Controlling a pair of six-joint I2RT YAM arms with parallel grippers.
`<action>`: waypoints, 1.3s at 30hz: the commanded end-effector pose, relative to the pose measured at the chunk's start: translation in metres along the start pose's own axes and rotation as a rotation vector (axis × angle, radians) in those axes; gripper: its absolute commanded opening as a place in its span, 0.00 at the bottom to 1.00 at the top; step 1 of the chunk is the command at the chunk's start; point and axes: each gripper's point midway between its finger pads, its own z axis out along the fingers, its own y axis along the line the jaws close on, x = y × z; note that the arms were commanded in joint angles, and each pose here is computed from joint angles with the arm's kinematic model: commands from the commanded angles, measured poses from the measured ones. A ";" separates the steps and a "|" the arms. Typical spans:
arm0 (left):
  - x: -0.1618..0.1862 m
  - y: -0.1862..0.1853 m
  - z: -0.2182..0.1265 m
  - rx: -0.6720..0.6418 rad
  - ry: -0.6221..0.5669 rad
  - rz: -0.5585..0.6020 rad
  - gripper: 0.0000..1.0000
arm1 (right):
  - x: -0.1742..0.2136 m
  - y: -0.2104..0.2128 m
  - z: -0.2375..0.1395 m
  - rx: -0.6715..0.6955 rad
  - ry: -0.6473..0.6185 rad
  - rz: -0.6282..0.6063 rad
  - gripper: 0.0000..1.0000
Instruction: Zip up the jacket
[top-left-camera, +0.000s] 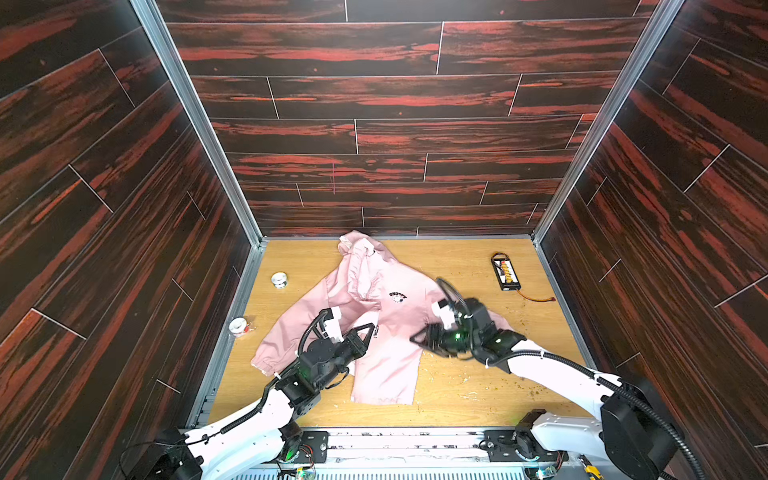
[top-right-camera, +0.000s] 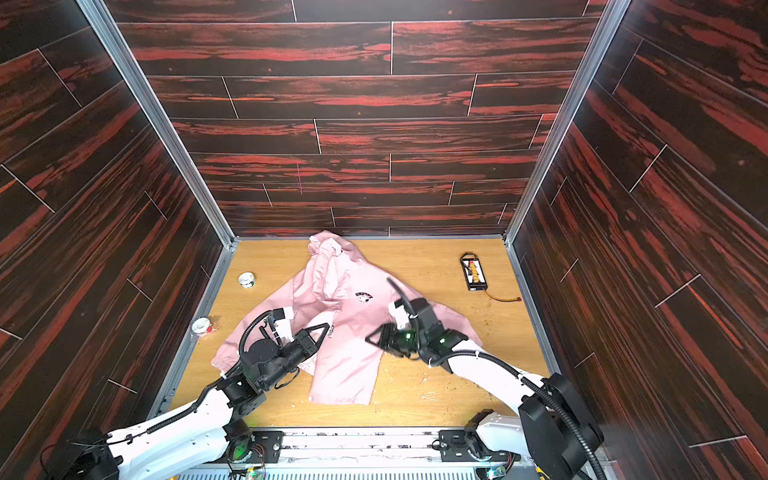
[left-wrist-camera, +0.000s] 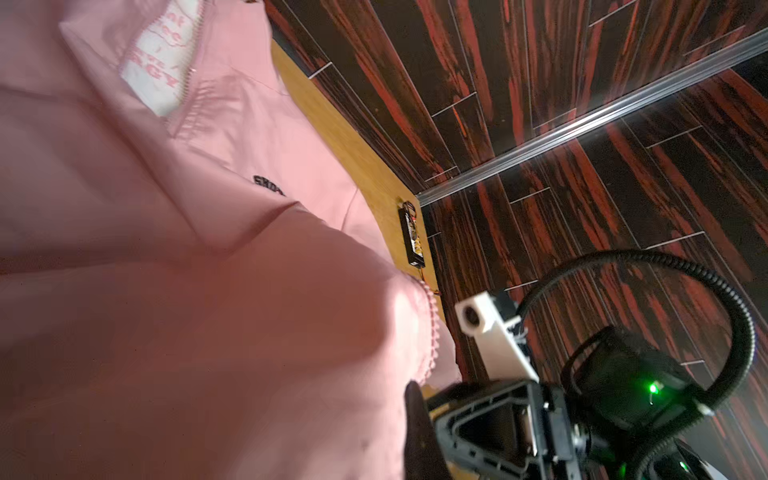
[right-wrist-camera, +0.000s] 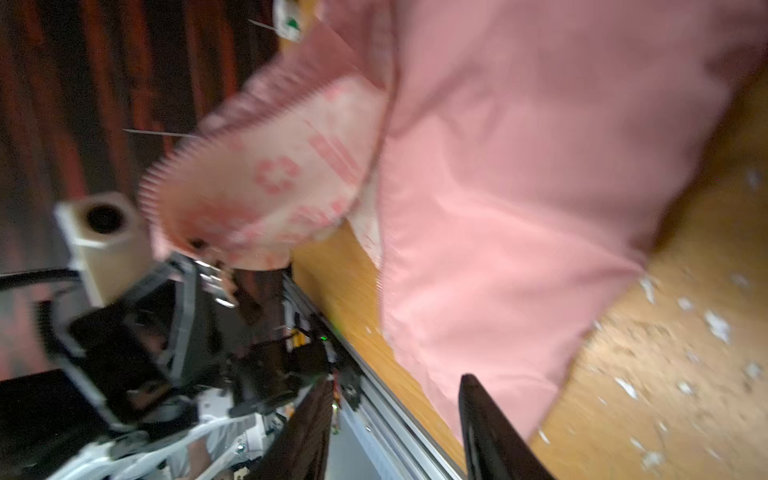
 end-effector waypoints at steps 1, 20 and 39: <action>-0.008 0.018 -0.005 -0.054 -0.066 -0.021 0.00 | 0.030 -0.043 0.014 0.244 0.059 -0.065 0.51; -0.013 0.056 -0.045 -0.135 -0.146 -0.043 0.00 | 0.033 -0.080 0.063 0.522 0.066 -0.143 0.24; -0.009 0.008 0.000 -0.014 -0.034 -0.055 0.00 | -0.085 -0.105 -0.027 0.469 -0.095 -0.095 0.00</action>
